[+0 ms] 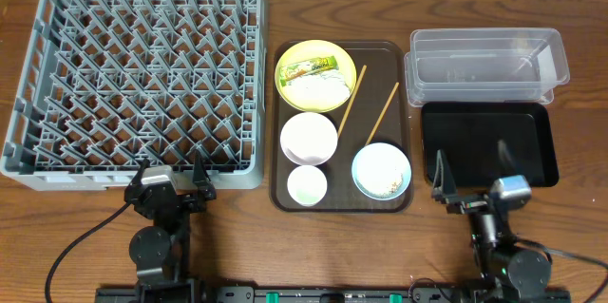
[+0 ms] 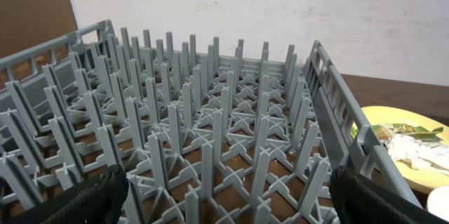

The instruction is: Sort waste into correct bins and load items into the dishwasher

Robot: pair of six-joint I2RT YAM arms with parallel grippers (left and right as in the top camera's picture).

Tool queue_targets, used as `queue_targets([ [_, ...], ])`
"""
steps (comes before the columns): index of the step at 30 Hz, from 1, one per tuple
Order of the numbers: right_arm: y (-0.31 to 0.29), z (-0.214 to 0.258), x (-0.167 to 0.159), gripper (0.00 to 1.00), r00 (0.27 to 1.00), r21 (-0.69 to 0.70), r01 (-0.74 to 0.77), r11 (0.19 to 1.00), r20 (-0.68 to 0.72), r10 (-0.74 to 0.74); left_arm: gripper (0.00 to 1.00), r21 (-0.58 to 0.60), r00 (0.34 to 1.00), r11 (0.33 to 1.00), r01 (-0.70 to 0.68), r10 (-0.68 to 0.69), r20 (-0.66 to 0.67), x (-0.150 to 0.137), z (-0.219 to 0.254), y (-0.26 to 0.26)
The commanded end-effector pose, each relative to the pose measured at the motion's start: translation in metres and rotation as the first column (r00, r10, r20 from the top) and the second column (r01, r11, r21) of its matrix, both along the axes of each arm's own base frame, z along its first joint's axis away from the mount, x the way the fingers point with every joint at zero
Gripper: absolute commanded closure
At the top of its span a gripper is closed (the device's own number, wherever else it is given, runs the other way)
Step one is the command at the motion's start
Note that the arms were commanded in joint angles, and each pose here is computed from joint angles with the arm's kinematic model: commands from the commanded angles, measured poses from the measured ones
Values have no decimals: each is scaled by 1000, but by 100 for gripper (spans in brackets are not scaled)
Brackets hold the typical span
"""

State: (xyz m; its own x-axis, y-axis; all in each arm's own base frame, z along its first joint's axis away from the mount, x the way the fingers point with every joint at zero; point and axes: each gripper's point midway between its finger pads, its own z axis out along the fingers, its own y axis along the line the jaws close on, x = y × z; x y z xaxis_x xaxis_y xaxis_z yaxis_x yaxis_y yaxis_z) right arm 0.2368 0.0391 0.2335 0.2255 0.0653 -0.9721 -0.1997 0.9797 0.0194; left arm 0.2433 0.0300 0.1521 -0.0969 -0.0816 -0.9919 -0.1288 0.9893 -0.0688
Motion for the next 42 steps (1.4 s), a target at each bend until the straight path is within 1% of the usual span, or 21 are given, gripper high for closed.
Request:
queue_targets([
  [1, 1, 25, -6, 1, 998, 15, -13, 1000, 63, 12, 7, 3, 999, 1000, 1, -1, -45, -1, -15, 0],
  [5, 1, 65, -7, 1, 996, 6, -11, 1000, 94, 10, 7, 3, 999, 1000, 1, -1, -45, -1, -15, 0],
  [8, 4, 92, -1, 1, 995, -20, -16, 1000, 94, 18, 7, 3, 999, 1000, 1, -1, -45, -1, -15, 0],
  [11, 16, 119, 11, 1, 994, -48, -75, 996, 79, 79, 7, 3, 999, 1000, 1, -1, -46, -1, -15, 0],
  [13, 29, 133, 23, 1, 987, -68, -147, 987, 53, 150, 7, 3, 999, 1000, 1, -1, -45, -1, -15, 0],
  [16, 49, 150, 50, 1, 967, -79, -254, 964, -1, 255, 7, 3, 999, 1000, 1, -1, -45, -1, -15, 0],
  [18, 59, 158, 72, 1, 950, -43, -310, 950, -55, 308, 7, 3, 999, 1000, 1, -1, -46, -1, -15, 0],
  [19, 69, 163, 95, 1, 924, -3, -367, 930, -121, 364, 7, 3, 999, 1000, 1, -1, -45, -1, -15, 0],
  [23, 94, 165, 142, 1, 831, 69, -488, 870, -269, 487, 7, 3, 999, 1000, 1, -1, -45, -1, -15, 0],
  [24, 109, 164, 162, 1, 772, 107, -536, 837, -339, 538, 7, 3, 999, 1000, 1, -1, -45, -1, -15, 0],
  [26, 122, 162, 179, 1, 727, 142, -552, 822, -401, 557, 7, 3, 999, 1000, 1, -1, -45, -1, -15, 0],
  [27, 134, 158, 190, 1, 691, 161, -562, 811, -447, 568, 7, 2, 999, 1000, 1, -1, -45, -1, -15, 0],
  [30, 158, 142, 210, 1, 613, 173, -587, 791, -543, 574, 7, 3, 999, 1000, 1, -1, -45, -1, -15, 0],
  [32, 171, 127, 220, 1, 567, 182, -584, 791, -607, 558, 7, 3, 999, 1000, 1, -1, -45, -1, -15, 0],
  [38, 198, 57, 236, 1, 426, 136, -558, 819, -800, 423, 7, 3, 999, 1000, 1, -1, -45, -1, -15, 0],
  [39, 208, 32, 235, 1, 374, 118, -565, 817, -846, 381, 7, 3, 999, 1000, 1, -1, -45, -1, -15, 0],
  [42, 229, -3, 233, 1, 312, 115, -597, 794, -878, 362, 7, 3, 999, 1000, 1, -1, -45, -1, -15, 0],
])
